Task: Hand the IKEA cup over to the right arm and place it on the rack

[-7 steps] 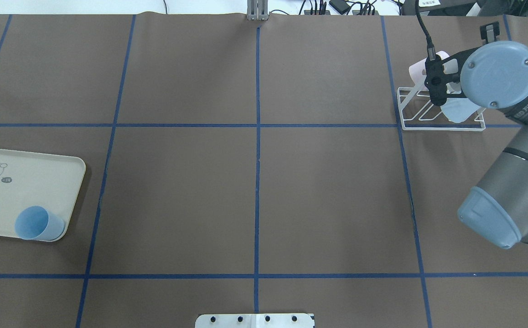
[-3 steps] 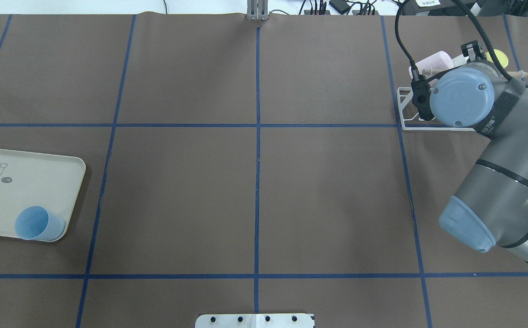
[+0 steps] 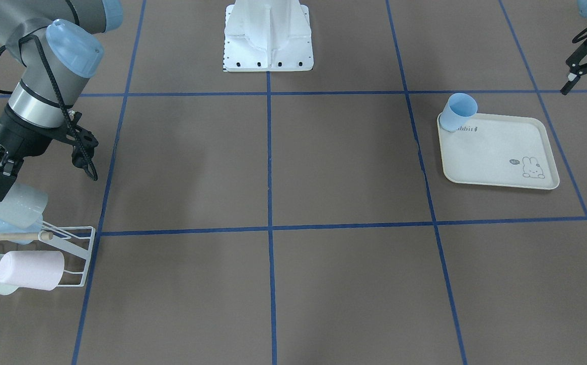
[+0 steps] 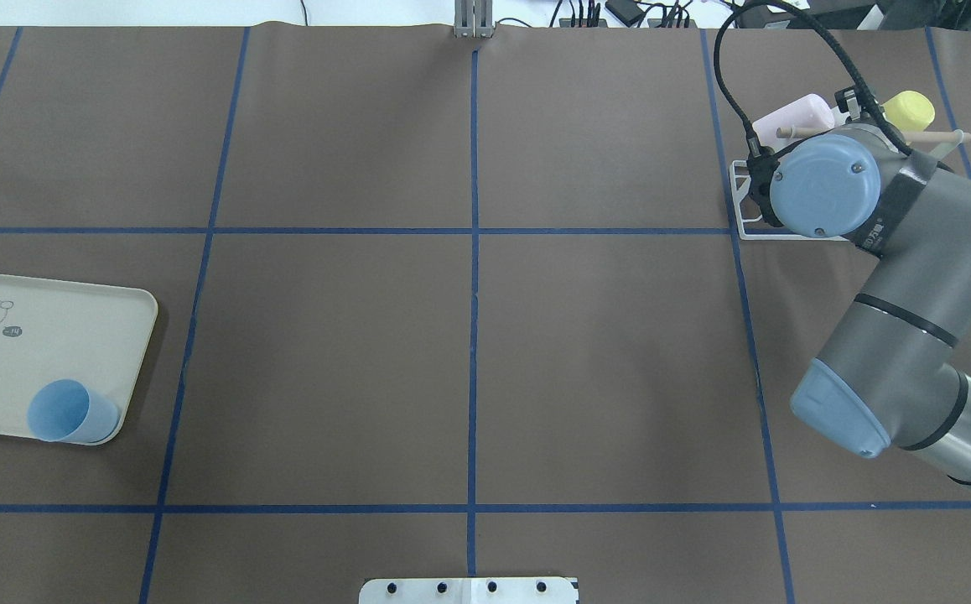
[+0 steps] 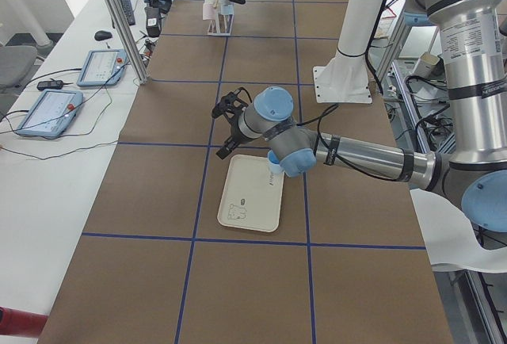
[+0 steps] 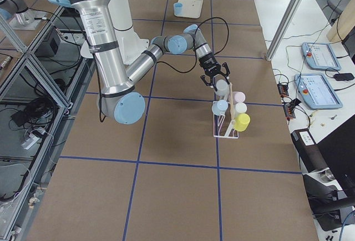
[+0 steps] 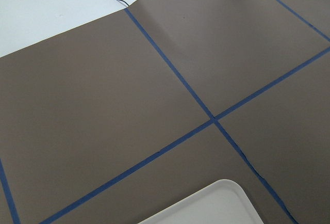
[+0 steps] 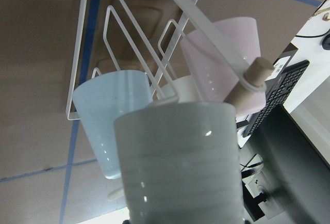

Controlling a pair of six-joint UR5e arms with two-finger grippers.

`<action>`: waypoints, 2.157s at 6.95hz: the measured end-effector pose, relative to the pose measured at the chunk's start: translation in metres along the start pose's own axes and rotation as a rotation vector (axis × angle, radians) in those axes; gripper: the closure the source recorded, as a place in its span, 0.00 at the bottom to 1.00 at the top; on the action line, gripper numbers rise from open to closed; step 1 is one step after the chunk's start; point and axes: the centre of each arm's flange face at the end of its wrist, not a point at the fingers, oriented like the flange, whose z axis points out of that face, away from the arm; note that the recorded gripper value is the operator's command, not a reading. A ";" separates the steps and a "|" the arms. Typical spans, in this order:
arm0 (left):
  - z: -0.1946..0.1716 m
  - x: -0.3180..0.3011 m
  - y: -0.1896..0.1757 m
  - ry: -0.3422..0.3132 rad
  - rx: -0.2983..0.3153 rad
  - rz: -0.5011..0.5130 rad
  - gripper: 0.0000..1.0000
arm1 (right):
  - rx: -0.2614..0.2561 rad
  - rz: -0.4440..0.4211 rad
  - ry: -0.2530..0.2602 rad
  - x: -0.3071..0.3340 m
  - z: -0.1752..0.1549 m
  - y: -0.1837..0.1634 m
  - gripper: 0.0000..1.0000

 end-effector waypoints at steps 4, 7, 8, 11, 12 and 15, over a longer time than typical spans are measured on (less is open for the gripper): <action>0.001 0.000 -0.001 0.000 0.001 -0.004 0.00 | -0.028 -0.048 0.001 -0.012 0.010 -0.023 0.39; 0.000 0.001 -0.004 0.003 0.009 -0.033 0.00 | -0.052 -0.076 0.028 -0.019 0.011 -0.037 0.01; 0.000 0.001 -0.004 0.003 0.010 -0.035 0.00 | -0.057 -0.080 0.036 -0.020 0.011 -0.039 0.01; 0.000 0.001 -0.004 0.002 0.012 -0.041 0.00 | -0.030 -0.033 0.065 -0.003 -0.009 -0.045 0.01; 0.000 0.002 -0.003 -0.003 0.016 -0.050 0.00 | 0.020 0.049 0.072 0.011 -0.029 -0.047 0.01; 0.028 0.017 0.000 -0.033 0.006 -0.104 0.00 | 0.327 0.384 -0.047 0.021 -0.112 -0.021 0.01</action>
